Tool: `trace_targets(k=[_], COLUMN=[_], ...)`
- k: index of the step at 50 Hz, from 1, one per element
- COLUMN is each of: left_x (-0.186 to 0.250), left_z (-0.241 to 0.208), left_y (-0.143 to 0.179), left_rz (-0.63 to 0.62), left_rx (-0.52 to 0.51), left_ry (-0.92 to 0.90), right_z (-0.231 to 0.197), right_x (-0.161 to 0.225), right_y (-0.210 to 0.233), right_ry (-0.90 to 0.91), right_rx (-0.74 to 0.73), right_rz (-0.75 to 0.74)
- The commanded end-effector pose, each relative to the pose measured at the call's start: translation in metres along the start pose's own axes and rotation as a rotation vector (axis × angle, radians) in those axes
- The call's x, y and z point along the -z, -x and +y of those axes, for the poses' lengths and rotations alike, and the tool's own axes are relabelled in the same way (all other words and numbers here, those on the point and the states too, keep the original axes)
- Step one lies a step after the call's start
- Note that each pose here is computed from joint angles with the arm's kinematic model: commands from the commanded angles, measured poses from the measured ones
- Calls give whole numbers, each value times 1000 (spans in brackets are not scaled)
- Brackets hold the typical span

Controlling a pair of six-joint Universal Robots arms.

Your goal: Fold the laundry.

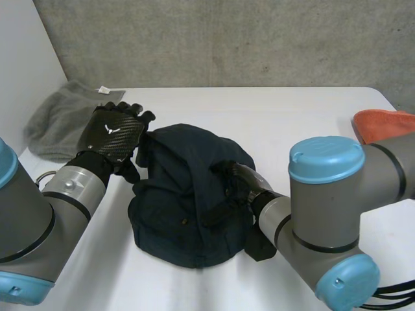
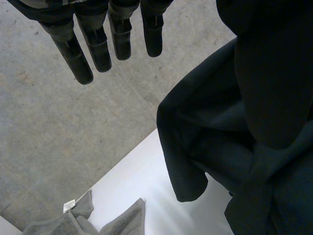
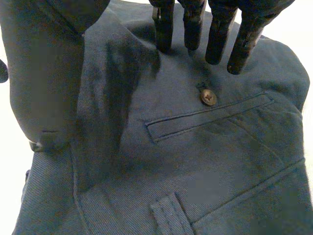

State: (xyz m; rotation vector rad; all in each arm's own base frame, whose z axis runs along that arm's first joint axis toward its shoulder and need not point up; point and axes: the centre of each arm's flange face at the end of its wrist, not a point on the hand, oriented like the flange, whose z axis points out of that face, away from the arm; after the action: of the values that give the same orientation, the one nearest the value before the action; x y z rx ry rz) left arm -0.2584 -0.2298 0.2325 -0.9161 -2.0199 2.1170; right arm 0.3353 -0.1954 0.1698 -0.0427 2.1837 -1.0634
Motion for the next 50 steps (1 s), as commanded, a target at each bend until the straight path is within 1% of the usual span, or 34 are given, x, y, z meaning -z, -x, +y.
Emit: trace_targets(k=[1, 8, 16, 20, 23, 24, 27, 28, 31, 32, 35, 36, 39, 40, 44, 48, 50], left_x=[1, 2, 2, 2, 2, 2, 3, 3, 5, 5, 6, 6, 6, 6, 7, 7, 7], left_z=[1, 2, 3, 3, 2, 2, -1, -1, -5, -5, -8, -8, -8, -8, -8, -8, -8], left_y=[-1, 0, -1, 0, 1, 2, 3, 3, 5, 5, 5, 5, 5, 5, 3, 2, 1], left_rz=[3, -1, 1, -2, -6, -8, -14, -14, -20, -21, -22, -22, -20, -20, -14, -8, -7], left_rx=[0, 0, 0, 0, 0, 0, 0, 0, -1, -1, -1, -1, -1, -3, -1, -1, -1], left_ry=[5, 8, 7, 7, 3, 2, -5, -7, -17, -19, -27, -27, -29, -29, -28, -27, -26], right_z=[13, 8, 31, 32, 28, 26, 20, 16, -3, -22, -58, -77, -105, -123, -163, -189, -191], right_x=[-3, -6, -34, -45, -48, -48, -46, -42, -40, -42, -44, -44, -46, -46, -48, -56, -64], right_y=[11, 21, 14, 10, 8, 7, 3, 2, -3, -12, -25, -31, -38, -36, -37, -39, -42], right_ry=[20, -11, 27, -5, -38, -53, -71, -77, -131, -186, -286, -337, -408, -459, -572, -644, -645], right_rx=[-19, -7, 37, 129, 236, 299, 397, 457, 527, 555, 608, 663, 754, 818, 930, 969, 982], right_rz=[-15, -58, -33, -1, 27, 42, 69, 86, 117, 151, 203, 233, 277, 306, 370, 362, 338])
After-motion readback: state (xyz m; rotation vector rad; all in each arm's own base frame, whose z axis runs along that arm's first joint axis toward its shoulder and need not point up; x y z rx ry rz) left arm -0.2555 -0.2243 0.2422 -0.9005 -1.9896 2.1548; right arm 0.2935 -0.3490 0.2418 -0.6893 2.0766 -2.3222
